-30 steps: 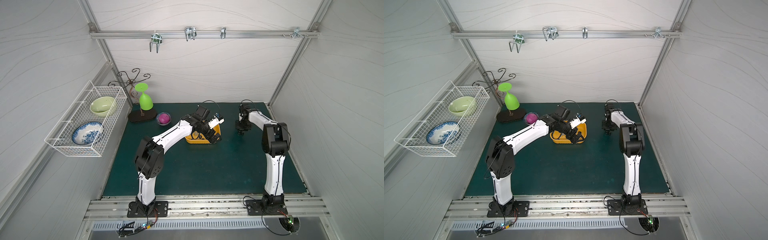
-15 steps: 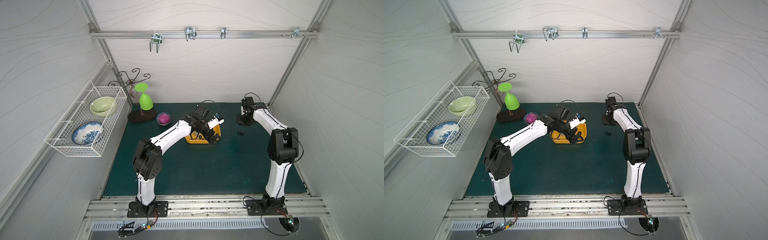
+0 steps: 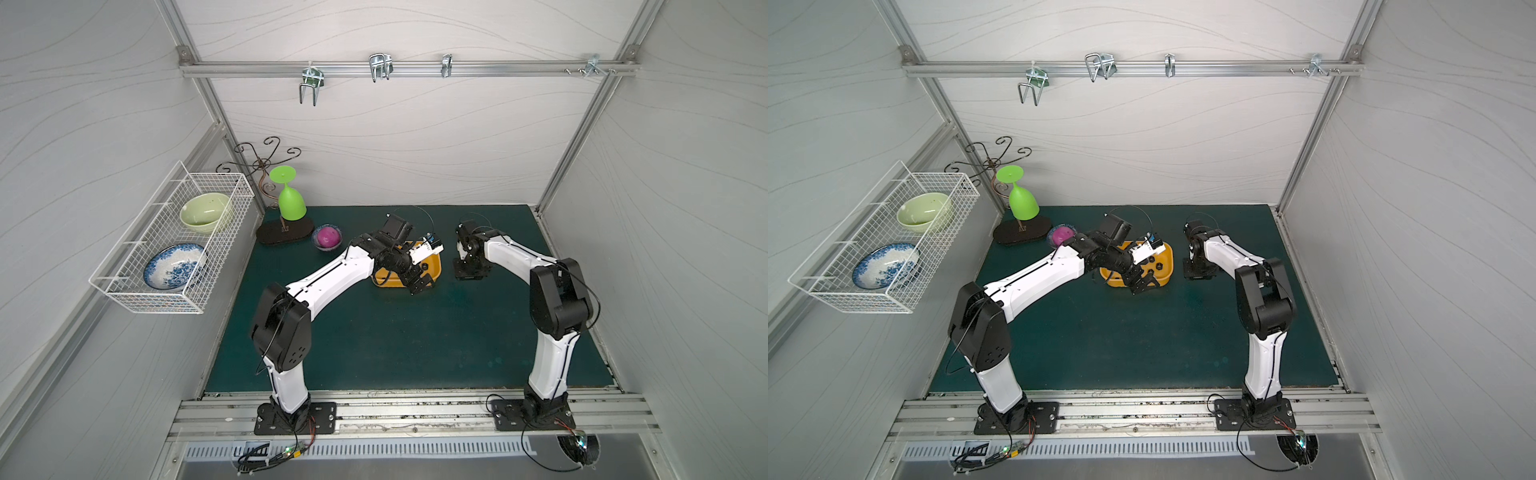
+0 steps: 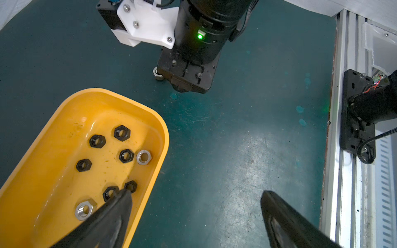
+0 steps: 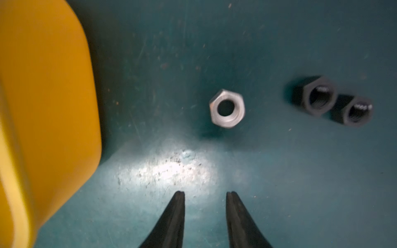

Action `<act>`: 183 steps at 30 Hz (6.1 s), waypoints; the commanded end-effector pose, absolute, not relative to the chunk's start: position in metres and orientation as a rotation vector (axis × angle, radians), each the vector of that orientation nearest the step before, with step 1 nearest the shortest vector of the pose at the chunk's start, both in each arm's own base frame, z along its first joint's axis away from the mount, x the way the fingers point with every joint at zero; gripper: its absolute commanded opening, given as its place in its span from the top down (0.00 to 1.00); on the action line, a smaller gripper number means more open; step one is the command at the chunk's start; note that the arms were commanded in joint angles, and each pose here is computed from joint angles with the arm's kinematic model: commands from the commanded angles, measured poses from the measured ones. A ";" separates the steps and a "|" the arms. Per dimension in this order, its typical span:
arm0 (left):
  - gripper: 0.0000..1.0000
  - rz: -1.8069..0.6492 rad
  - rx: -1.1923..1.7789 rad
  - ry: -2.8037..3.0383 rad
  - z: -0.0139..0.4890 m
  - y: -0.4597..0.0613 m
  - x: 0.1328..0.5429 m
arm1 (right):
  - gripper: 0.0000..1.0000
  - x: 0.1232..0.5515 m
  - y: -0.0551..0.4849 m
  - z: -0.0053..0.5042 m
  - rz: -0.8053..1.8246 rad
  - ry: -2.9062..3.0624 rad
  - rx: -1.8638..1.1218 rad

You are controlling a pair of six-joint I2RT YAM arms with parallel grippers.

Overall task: Put the nuts on the desktop into the storage box
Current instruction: Pick up the nut from the center of the board, then place the nut in the storage box, then pick up the nut from the center of the board.

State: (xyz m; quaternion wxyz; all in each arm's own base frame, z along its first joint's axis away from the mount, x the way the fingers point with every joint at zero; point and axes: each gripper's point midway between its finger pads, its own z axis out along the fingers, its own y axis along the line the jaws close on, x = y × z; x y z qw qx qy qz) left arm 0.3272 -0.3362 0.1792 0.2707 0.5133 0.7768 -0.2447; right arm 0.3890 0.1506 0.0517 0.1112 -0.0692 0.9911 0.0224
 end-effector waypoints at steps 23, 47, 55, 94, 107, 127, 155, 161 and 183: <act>0.02 -0.652 1.360 2.041 0.186 -0.340 0.336 | 0.34 0.437 0.150 0.034 0.118 2.912 -0.078; 0.02 -0.594 1.358 2.028 0.191 -0.334 0.340 | 0.72 0.441 0.142 0.041 0.068 2.901 -0.084; 0.02 -0.472 1.260 2.014 0.216 -0.319 0.356 | 0.72 0.422 0.159 0.100 0.170 2.832 -0.100; 0.02 -0.865 0.958 1.840 0.330 -0.201 0.316 | 0.72 0.384 0.345 0.219 0.601 2.560 -0.437; 0.02 -0.673 0.903 1.958 0.268 -0.176 0.351 | 0.73 0.426 0.363 0.154 0.337 2.550 -0.463; 0.02 -0.550 0.840 2.017 0.192 -0.160 0.390 | 0.72 0.462 0.389 0.062 0.259 2.575 -0.540; 0.02 -0.576 0.880 1.960 0.181 -0.165 0.386 | 0.42 0.460 0.387 0.085 0.282 2.547 -0.536; 0.02 -0.620 0.910 1.930 0.207 -0.170 0.377 | 0.25 0.448 0.371 0.142 0.316 2.499 -0.474; 0.02 -0.966 0.984 1.806 0.256 -0.265 0.360 | 0.01 0.384 0.179 0.206 -0.016 2.420 -0.077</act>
